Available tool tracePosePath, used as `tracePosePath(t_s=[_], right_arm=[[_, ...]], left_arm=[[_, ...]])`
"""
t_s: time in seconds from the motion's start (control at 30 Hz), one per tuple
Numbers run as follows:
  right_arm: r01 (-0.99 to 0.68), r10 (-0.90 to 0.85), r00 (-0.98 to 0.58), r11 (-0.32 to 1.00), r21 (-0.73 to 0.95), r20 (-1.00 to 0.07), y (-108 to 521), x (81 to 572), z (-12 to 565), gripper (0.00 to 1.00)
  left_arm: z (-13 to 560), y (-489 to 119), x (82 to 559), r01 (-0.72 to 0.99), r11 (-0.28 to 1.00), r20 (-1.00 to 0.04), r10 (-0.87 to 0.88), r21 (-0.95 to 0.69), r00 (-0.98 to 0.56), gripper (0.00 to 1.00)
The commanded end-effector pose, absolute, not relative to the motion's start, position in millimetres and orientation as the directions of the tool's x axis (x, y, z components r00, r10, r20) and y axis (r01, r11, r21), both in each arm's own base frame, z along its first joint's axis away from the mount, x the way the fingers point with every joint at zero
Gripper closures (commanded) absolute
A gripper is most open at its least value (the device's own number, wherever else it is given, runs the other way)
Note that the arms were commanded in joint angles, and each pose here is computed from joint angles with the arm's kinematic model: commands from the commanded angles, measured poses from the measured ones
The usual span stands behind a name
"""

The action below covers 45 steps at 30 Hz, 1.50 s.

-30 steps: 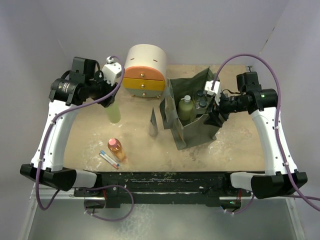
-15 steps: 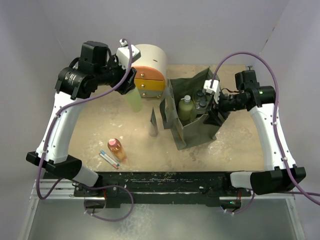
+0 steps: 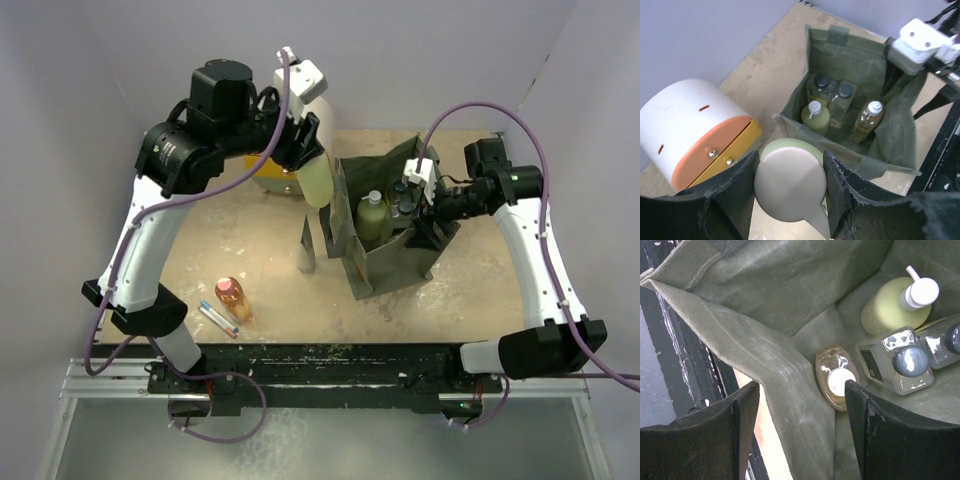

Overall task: Place the personal care products into the canvas bag
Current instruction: Place the care product in the canvas bag.

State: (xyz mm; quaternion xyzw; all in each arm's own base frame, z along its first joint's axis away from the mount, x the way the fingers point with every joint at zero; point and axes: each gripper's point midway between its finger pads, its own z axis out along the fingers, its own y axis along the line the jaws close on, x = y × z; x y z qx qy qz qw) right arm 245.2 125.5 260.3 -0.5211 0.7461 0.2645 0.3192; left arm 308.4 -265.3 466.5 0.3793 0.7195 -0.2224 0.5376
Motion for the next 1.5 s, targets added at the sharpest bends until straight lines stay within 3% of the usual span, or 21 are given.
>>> tracePosePath(t_s=[0.0, 0.43, 1.0, 1.23, 1.47], right_arm=[[-0.954, -0.596, -0.230, 0.295, 0.057, -0.769, 130, 242, 270, 0.29], [-0.961, -0.590, -0.221, 0.266, 0.071, -0.777, 133, 235, 266, 0.32], [-0.967, -0.574, -0.192, 0.247, 0.056, -0.796, 134, 219, 270, 0.41], [-0.969, -0.567, -0.178, 0.243, 0.043, -0.804, 135, 215, 273, 0.49], [-0.969, -0.562, -0.175, 0.242, 0.042, -0.809, 136, 212, 274, 0.71]], left_arm=[[562, -281, 292, 0.764, 0.631, -0.990, 0.090, 0.138, 0.104, 1.00], [600, -316, 279, 0.820, 0.569, -0.986, -0.094, 0.058, 0.134, 1.00], [540, -393, 312, 0.874, 0.484, -0.997, -0.074, -0.035, 0.002, 1.00], [498, -408, 306, 0.895, 0.443, -0.999, 0.011, -0.041, -0.051, 1.00], [475, -409, 305, 0.899, 0.436, -0.996, 0.063, -0.031, -0.065, 1.00]])
